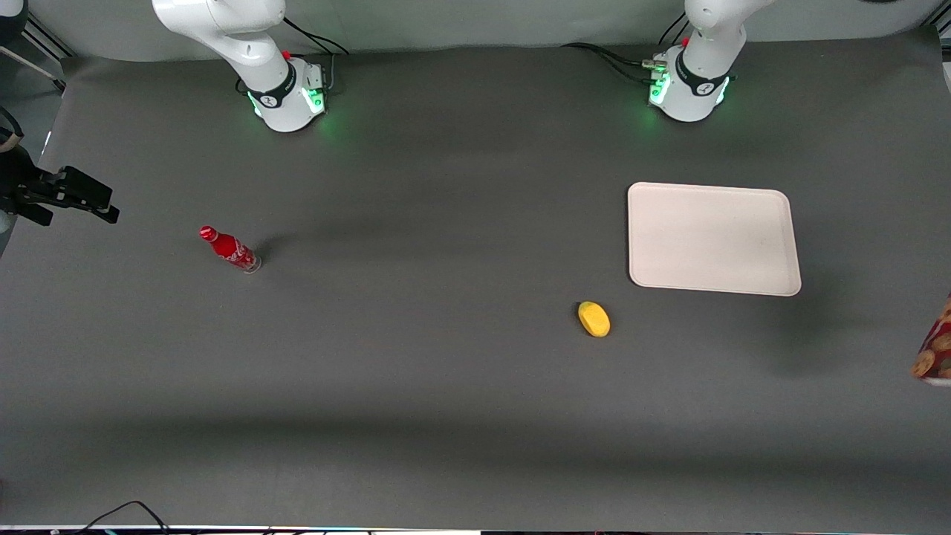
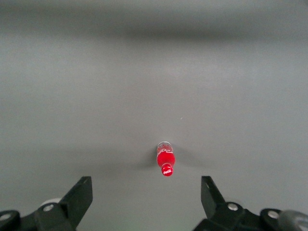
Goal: Place red cookie box on tray
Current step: 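Lift the cookie box and carry it over the white tray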
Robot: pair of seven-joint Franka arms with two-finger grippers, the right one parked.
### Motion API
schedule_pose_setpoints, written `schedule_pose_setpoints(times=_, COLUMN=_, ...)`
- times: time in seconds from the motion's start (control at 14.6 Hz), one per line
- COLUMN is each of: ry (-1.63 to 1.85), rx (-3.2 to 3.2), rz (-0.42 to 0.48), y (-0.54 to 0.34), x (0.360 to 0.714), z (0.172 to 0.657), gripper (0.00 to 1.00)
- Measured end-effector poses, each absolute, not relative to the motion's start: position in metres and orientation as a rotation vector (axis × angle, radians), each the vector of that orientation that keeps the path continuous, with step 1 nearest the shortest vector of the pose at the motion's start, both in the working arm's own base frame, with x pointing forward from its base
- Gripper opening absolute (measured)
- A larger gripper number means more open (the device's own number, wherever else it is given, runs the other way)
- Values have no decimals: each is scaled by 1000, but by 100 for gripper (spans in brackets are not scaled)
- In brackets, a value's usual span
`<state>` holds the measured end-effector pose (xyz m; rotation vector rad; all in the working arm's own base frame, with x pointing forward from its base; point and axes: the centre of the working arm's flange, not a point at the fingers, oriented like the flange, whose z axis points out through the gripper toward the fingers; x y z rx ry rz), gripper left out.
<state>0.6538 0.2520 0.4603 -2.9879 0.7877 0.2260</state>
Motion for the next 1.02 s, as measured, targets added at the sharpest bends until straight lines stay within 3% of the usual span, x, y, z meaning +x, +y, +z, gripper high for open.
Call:
schedule_pose_setpoints(times=0.27, ry=577, rx=-3040, rz=354, y=252, x=625, z=484, gripper=12)
schedule_pose_setpoints(times=0.55, ry=319, rx=-3106, rz=396, y=246, x=606, z=475, gripper=12)
schedule_pose_setpoints(times=0.82, ry=81, rx=-3089, rz=344, y=209, x=570, z=466, gripper=12)
schedule_pose_setpoints(times=1.02, ry=-7, rx=-3121, rz=281, y=193, x=526, z=427, gripper=12)
